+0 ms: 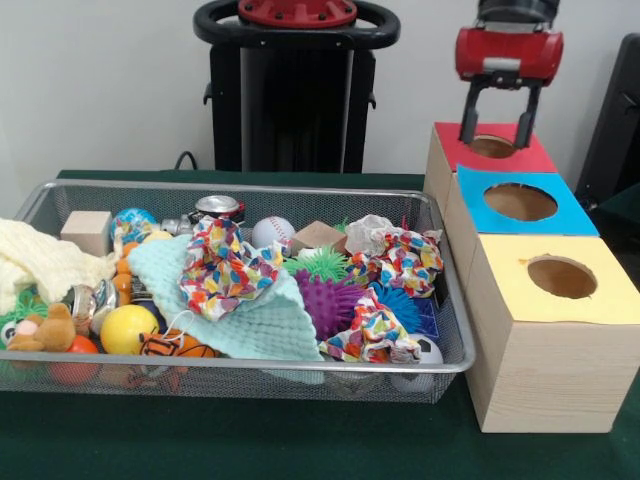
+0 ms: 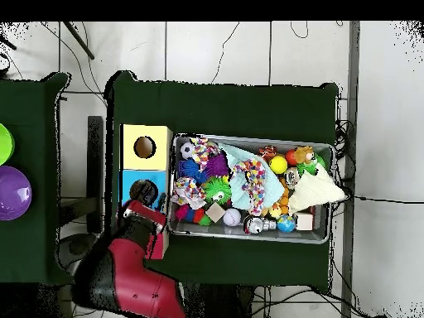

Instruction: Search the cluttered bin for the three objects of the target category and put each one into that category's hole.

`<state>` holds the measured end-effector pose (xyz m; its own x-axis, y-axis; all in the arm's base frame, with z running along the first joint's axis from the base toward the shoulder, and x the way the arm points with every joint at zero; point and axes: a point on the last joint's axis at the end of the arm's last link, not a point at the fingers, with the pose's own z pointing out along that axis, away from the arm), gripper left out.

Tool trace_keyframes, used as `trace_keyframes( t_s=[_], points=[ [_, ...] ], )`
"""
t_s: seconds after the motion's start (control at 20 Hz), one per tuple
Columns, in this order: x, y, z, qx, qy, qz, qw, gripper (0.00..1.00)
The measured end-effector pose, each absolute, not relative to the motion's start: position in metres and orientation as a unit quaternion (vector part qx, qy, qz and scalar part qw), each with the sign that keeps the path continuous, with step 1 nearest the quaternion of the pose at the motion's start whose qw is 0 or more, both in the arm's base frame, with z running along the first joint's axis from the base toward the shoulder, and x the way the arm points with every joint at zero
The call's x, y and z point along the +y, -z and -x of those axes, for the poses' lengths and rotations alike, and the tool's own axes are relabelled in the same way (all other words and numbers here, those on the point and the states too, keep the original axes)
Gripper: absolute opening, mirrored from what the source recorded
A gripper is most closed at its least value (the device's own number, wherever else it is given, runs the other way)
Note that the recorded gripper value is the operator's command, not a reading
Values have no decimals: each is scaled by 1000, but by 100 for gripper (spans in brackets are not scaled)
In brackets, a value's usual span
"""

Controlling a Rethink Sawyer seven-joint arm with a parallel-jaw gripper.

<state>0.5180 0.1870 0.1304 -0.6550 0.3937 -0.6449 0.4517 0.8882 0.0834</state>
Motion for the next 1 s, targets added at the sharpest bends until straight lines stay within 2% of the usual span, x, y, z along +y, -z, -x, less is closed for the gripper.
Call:
trace_keyframes(
  t_s=[0.15, 0.5, 0.75, 1.0],
  points=[
    [158, -117, -523, 918, 41, -213, 333, 100],
    [34, -74, -519, 939, 17, -180, 291, 100],
    [-29, -69, -519, 942, -20, -191, 276, 100],
    [-87, -72, -517, 945, -57, -213, 240, 100]
  ],
)
